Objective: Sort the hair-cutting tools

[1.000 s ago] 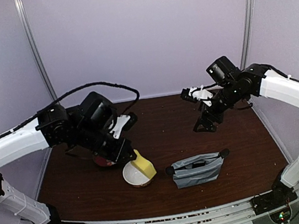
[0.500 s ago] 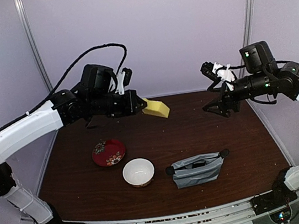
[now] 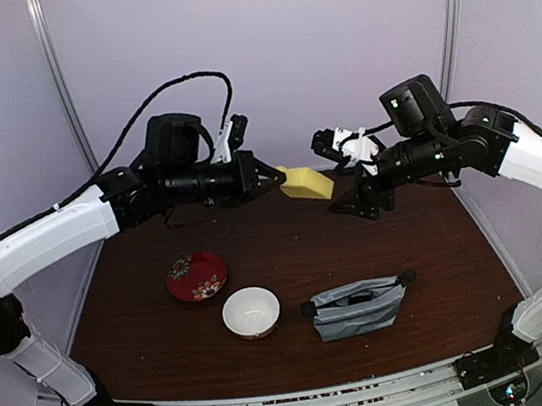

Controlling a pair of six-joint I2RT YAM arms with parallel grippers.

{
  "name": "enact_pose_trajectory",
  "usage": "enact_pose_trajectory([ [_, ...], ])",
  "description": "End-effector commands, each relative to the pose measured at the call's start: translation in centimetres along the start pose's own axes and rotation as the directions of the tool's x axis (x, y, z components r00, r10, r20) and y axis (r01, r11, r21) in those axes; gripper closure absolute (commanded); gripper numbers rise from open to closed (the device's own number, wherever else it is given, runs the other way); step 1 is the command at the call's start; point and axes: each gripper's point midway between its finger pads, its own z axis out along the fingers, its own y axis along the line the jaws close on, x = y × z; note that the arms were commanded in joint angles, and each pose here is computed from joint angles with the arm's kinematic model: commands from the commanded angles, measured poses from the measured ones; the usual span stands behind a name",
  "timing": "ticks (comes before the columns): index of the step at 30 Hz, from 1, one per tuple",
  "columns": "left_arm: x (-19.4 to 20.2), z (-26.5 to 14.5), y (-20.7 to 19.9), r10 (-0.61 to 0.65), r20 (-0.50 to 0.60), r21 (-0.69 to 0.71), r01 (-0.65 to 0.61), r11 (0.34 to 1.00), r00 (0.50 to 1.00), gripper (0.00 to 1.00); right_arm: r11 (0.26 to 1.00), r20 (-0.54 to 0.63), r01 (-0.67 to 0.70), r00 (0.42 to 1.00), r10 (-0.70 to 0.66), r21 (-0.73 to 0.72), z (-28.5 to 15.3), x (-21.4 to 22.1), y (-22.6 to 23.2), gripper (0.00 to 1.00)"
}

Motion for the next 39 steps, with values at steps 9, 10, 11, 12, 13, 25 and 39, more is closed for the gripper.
enact_pose_trajectory([
  [9,0.2,-0.3,-2.4,-0.004,-0.014,0.130,0.006,0.992,1.000,1.00,0.999,0.036,0.044,0.998,-0.044,0.014,0.7,-1.9,-0.2,0.78],
  [10,0.2,-0.2,-2.5,-0.003,-0.017,0.133,0.005,0.991,1.000,1.00,0.999,0.035,0.040,0.999,-0.040,0.010,0.7,-1.9,-0.1,0.87],
  [11,0.3,-0.3,-2.5,0.001,-0.019,0.135,0.001,0.991,1.000,0.99,0.999,0.036,0.039,0.999,-0.039,0.008,0.6,-1.9,-0.1,0.95],
  [12,0.3,-0.3,-2.6,0.012,-0.021,0.138,-0.009,0.990,1.000,0.93,0.999,0.036,0.038,0.999,-0.039,0.011,0.5,-1.8,-0.1,1.00],
  [13,0.4,-0.4,-2.7,0.029,-0.021,0.140,-0.026,0.990,0.999,0.86,0.999,0.034,0.039,0.999,-0.040,0.014,0.4,-1.7,-0.1,1.00],
  [25,4.7,-4.0,-1.9,0.827,-0.074,-0.253,-0.812,0.525,0.557,0.55,0.981,0.017,-0.100,0.994,0.104,-0.168,-0.9,1.0,1.9,1.00],
  [39,7.8,-3.2,-5.2,0.940,-0.116,-0.074,-0.947,0.314,0.321,0.35,0.923,0.035,0.058,0.998,-0.048,-0.382,-3.2,2.1,7.2,1.00],
])
